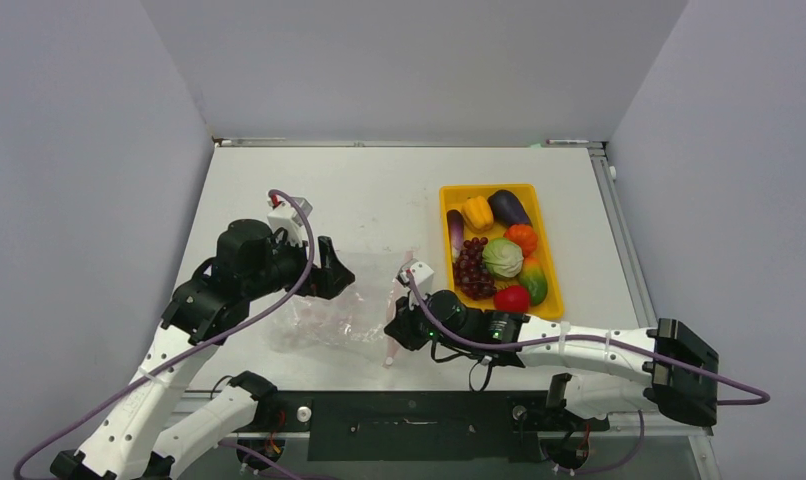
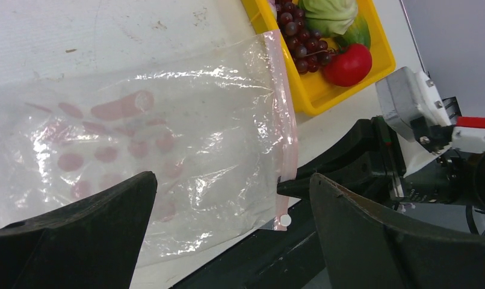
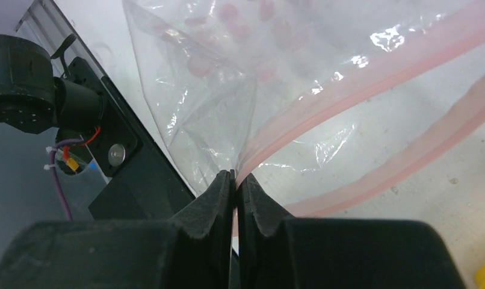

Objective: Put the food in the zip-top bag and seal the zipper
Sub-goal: Pick up the zipper food storage bag at the center of the board.

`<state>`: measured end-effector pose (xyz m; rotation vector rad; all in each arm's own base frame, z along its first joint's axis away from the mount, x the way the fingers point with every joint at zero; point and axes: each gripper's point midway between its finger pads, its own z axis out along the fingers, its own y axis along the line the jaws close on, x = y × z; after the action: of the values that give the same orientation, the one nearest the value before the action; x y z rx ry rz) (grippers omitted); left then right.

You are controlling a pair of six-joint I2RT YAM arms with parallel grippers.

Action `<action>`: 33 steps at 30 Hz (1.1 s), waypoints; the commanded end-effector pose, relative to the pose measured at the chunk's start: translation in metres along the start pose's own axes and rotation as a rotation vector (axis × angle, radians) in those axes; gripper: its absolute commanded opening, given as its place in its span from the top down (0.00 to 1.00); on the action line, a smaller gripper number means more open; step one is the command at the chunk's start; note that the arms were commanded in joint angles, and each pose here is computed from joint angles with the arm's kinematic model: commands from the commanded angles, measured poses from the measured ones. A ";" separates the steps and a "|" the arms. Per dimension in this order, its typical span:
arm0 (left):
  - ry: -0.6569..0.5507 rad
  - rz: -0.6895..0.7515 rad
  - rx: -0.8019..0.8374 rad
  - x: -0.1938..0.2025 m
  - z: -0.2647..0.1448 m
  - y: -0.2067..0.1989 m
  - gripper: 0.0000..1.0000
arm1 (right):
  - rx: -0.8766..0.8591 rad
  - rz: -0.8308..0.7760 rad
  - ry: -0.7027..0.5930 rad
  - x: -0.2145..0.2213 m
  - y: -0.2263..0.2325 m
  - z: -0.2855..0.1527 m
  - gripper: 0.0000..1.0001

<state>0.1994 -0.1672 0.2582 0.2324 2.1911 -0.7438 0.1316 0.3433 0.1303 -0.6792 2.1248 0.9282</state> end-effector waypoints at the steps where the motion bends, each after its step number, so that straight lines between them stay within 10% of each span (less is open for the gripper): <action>1: -0.015 -0.009 0.035 -0.009 -0.012 -0.013 0.04 | 0.079 -0.072 -0.107 -0.038 0.003 -0.002 0.95; 33: -0.104 -0.002 0.041 -0.031 -0.030 -0.021 0.04 | 0.033 -0.677 -0.064 -0.086 0.040 -0.022 0.95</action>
<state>0.1925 -0.1632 0.2928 0.1990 2.1298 -0.7701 0.1557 0.3582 0.2129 -1.1003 1.7576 0.5372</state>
